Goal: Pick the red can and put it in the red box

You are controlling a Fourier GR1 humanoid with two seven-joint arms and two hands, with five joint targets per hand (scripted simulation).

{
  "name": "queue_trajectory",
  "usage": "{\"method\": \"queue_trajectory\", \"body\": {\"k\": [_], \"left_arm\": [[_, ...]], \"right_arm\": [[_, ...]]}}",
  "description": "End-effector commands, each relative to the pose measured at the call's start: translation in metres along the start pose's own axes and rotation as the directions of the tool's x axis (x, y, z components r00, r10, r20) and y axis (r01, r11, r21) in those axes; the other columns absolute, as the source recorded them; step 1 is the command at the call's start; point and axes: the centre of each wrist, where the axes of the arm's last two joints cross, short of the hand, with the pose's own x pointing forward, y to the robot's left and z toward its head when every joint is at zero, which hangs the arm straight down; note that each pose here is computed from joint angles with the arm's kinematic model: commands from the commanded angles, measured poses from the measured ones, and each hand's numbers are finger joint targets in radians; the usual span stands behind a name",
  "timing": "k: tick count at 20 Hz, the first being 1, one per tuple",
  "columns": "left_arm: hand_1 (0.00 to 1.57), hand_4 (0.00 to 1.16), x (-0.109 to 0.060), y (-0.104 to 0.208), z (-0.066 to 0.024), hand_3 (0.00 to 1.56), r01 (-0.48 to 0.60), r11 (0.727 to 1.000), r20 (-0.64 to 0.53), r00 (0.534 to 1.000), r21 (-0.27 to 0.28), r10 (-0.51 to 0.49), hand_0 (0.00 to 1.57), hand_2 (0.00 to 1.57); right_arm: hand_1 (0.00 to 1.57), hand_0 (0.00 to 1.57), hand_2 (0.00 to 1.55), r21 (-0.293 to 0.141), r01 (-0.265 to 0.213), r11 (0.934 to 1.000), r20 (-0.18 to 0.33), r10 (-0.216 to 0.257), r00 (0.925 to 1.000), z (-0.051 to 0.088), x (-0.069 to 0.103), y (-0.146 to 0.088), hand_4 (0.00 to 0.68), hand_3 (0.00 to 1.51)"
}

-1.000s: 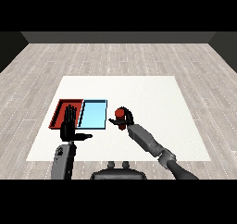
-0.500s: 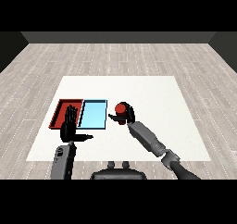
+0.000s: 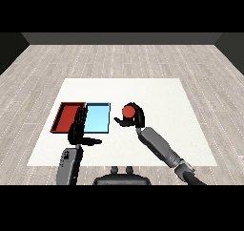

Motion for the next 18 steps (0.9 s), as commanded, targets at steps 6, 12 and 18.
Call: {"method": "queue_trajectory", "body": {"k": [6,12,18], "left_arm": [[0.00,0.00,0.012,-0.048,-0.0225,0.00,0.021,0.997,-0.046,0.999,-0.076,-0.024,0.00,0.00],[0.00,0.00,0.007,-0.074,-0.0211,0.00,0.020,0.993,-0.113,0.993,-0.119,-0.034,0.00,0.00],[0.00,0.00,-0.020,-0.090,-0.0384,0.00,0.034,0.990,-0.156,0.986,-0.135,-0.055,0.00,0.00]], "right_arm": [[1.48,1.48,1.43,0.000,-0.012,0.9999,0.076,0.012,0.9970,-0.008,0.015,-0.021,0.636,1.39],[1.43,1.43,1.41,0.034,0.016,0.9993,0.127,-0.020,0.9917,0.003,0.059,-0.026,0.629,1.39],[1.45,1.45,1.43,0.021,0.030,0.9993,0.167,-0.033,0.9854,0.003,0.044,-0.022,0.611,1.40]]}}
